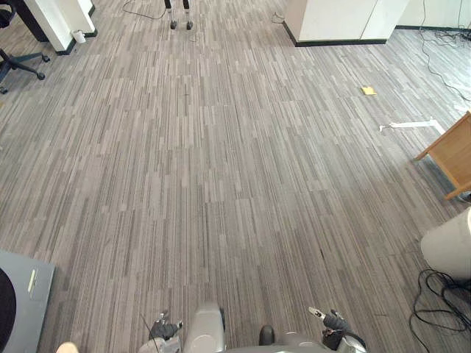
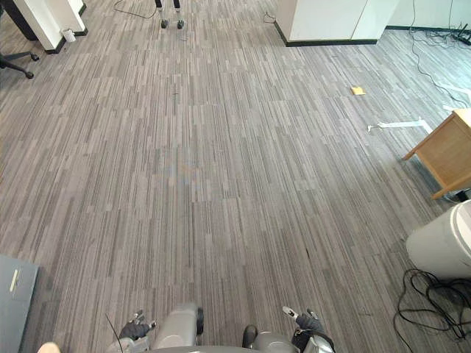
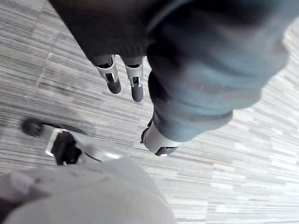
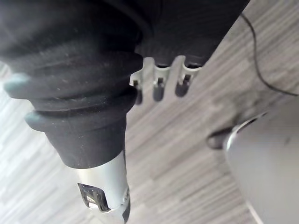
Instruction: Organize washtable
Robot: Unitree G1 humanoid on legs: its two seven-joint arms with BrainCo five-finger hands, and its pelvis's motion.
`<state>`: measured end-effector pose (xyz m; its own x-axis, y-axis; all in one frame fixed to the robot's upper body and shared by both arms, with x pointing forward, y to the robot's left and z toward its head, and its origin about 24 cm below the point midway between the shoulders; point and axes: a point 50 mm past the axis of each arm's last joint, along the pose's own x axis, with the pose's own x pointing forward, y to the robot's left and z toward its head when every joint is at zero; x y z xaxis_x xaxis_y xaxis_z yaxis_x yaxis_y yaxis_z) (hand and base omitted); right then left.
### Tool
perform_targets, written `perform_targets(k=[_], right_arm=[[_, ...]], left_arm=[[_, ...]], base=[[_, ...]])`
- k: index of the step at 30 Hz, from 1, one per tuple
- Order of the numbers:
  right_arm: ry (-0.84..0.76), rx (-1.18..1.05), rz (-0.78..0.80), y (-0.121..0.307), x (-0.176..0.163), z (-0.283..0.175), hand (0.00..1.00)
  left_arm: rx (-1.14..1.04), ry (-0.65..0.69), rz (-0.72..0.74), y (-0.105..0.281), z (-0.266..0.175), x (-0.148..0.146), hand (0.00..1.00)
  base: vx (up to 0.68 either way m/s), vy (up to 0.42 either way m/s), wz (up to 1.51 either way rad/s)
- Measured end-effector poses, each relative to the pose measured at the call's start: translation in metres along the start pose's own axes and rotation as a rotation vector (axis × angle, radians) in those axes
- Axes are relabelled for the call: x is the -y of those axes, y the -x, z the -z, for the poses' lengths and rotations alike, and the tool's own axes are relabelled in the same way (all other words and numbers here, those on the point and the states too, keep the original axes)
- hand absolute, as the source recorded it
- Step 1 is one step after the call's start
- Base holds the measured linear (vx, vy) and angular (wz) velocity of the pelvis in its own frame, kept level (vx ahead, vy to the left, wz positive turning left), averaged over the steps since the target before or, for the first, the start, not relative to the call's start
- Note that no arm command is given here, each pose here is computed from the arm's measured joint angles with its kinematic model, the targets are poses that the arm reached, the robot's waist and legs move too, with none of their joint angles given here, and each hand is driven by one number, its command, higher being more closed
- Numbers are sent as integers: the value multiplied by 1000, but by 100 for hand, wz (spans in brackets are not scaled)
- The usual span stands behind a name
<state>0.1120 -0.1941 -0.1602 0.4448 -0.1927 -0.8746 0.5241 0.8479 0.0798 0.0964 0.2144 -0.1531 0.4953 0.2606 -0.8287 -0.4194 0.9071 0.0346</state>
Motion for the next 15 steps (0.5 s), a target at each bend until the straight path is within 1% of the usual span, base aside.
perform_targets(k=[2,4,5,7,8,9,12,13,15], right_arm=[[16,8,-15,0,-4,-1,0],[70,25,-21,0,-2,-5,0],[85,15,-32,0,-6,-3,0],[116,-17,-87,1,-27,8,0],[123,-26,-126,2,-38,11,0],[133,-36,-142,3,-42,13,0],[167,-78,-141,4,-35,24,0],[164,-67,-140,4,-34,23,0],[163,-55,-137,4,-33,20,0]], left_arm=[[16,10,-1,0,-2,0,0],[9,24,5,1,2,6,0],[10,29,-2,1,2,4,0],[17,58,-59,3,4,-10,0],[15,56,-62,3,4,-10,0],[9,54,-65,4,6,-11,0],[-11,12,-70,5,10,-18,0],[-24,-41,-63,5,11,-21,0],[-44,-86,-57,4,12,-23,0]], base=[[463,151,-37],[506,270,-53],[586,397,-72],[652,385,-67],[611,341,-45],[629,403,-32],[678,441,-2],[630,389,39],[502,275,37]])
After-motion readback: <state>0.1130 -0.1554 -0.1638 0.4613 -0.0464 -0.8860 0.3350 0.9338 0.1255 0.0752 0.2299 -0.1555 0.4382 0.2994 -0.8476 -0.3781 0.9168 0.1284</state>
